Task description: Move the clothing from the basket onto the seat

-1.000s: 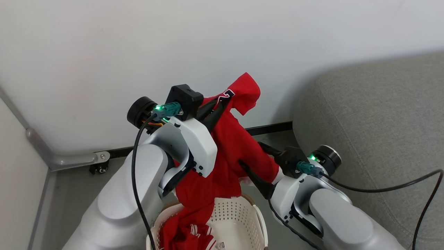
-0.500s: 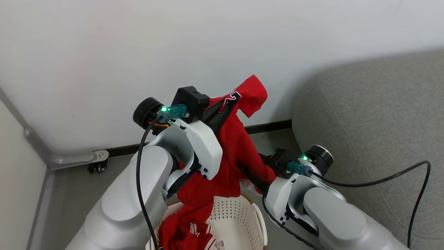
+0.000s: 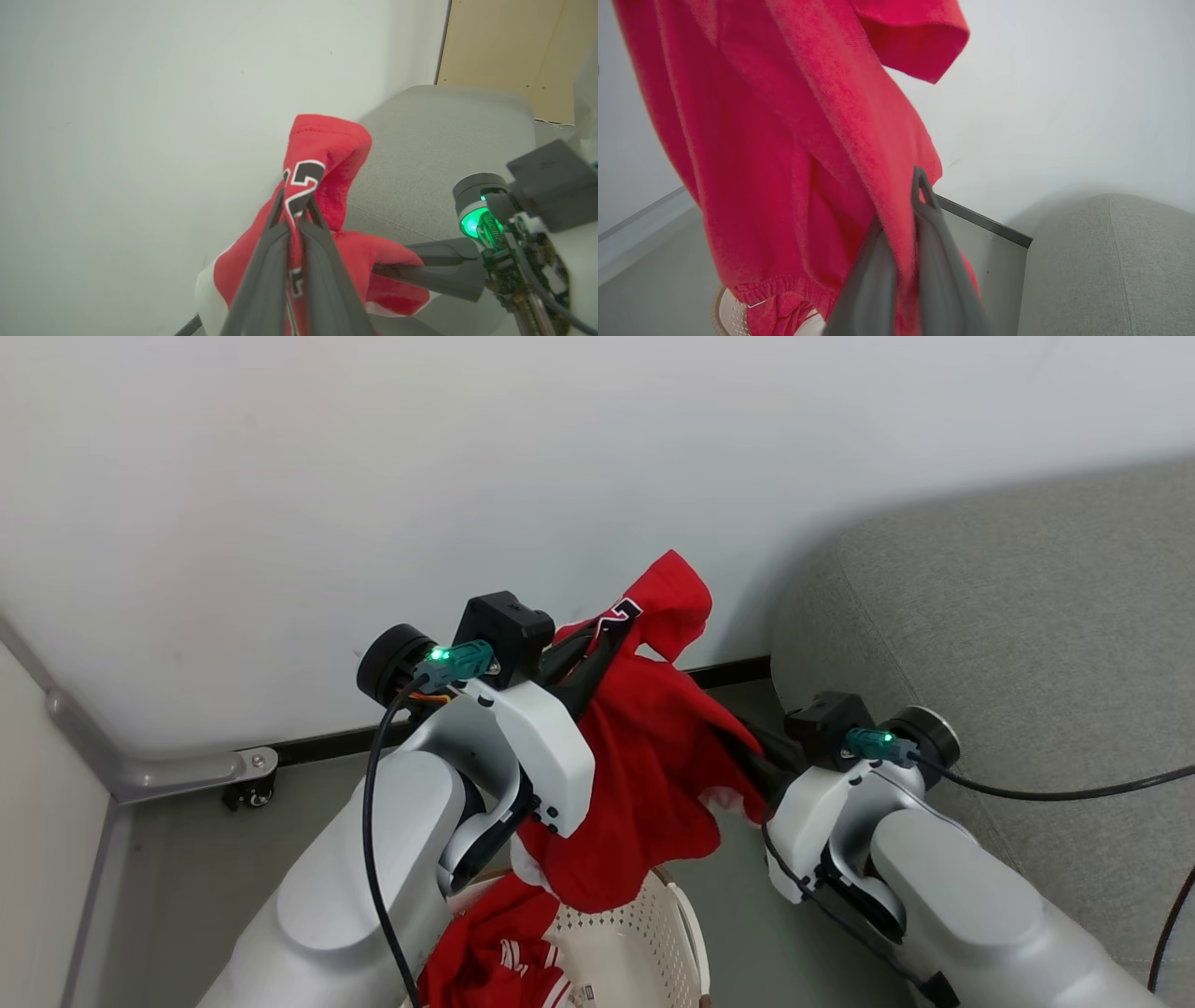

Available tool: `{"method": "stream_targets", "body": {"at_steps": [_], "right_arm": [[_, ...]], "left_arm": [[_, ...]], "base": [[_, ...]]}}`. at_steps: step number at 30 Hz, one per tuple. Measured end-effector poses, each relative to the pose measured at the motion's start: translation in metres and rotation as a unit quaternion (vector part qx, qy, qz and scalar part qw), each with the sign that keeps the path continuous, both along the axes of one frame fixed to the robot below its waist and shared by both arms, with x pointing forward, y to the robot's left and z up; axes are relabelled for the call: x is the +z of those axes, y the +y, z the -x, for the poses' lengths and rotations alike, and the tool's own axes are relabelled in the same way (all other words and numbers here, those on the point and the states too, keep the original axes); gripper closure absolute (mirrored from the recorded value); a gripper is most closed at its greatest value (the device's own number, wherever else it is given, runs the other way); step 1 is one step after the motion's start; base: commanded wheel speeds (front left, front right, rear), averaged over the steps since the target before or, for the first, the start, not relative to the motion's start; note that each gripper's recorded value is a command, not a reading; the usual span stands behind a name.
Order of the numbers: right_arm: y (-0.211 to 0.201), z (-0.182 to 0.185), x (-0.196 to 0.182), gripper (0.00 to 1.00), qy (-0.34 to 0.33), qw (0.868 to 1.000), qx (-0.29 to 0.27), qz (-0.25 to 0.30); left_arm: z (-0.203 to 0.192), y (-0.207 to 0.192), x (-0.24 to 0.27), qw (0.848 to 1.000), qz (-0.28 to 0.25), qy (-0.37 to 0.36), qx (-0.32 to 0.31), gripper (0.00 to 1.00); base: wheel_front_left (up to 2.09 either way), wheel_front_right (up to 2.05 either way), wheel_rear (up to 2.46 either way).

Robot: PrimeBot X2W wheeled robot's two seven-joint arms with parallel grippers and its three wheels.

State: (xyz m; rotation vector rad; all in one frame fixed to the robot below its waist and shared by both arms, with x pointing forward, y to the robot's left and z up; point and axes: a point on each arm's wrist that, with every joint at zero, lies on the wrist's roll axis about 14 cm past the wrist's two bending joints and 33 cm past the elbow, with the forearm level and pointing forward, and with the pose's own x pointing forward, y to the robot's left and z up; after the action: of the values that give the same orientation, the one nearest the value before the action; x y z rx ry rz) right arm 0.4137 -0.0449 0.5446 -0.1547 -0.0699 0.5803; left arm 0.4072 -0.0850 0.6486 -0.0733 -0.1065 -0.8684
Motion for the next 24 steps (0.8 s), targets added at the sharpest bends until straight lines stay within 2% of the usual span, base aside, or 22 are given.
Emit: {"method": "stream_targets", "body": {"at_steps": [1,12,19,24], "right_arm": [[-0.005,-0.001,0.002,1.00,-0.001,1.000,-0.007,-0.002],[-0.078,-0.012,0.025,1.00,-0.034,0.995,-0.091,-0.012],[-0.135,-0.009,0.043,1.00,-0.061,0.987,-0.152,-0.005],[-0.175,0.003,0.041,1.00,-0.062,0.978,-0.198,0.001]], "left_arm": [[0.000,0.000,-0.001,1.000,0.002,0.002,0.001,0.01],[0.007,-0.008,-0.018,1.000,0.011,0.023,-0.008,0.00],[0.016,-0.020,-0.026,0.999,0.018,0.034,-0.027,0.00],[0.025,-0.033,-0.029,0.998,0.019,0.033,-0.049,0.00]], "base": [[0.00,0.00,0.00],[0.00,0.00,0.00],[0.00,0.00,0.00],[0.00,0.00,0.00]]}}
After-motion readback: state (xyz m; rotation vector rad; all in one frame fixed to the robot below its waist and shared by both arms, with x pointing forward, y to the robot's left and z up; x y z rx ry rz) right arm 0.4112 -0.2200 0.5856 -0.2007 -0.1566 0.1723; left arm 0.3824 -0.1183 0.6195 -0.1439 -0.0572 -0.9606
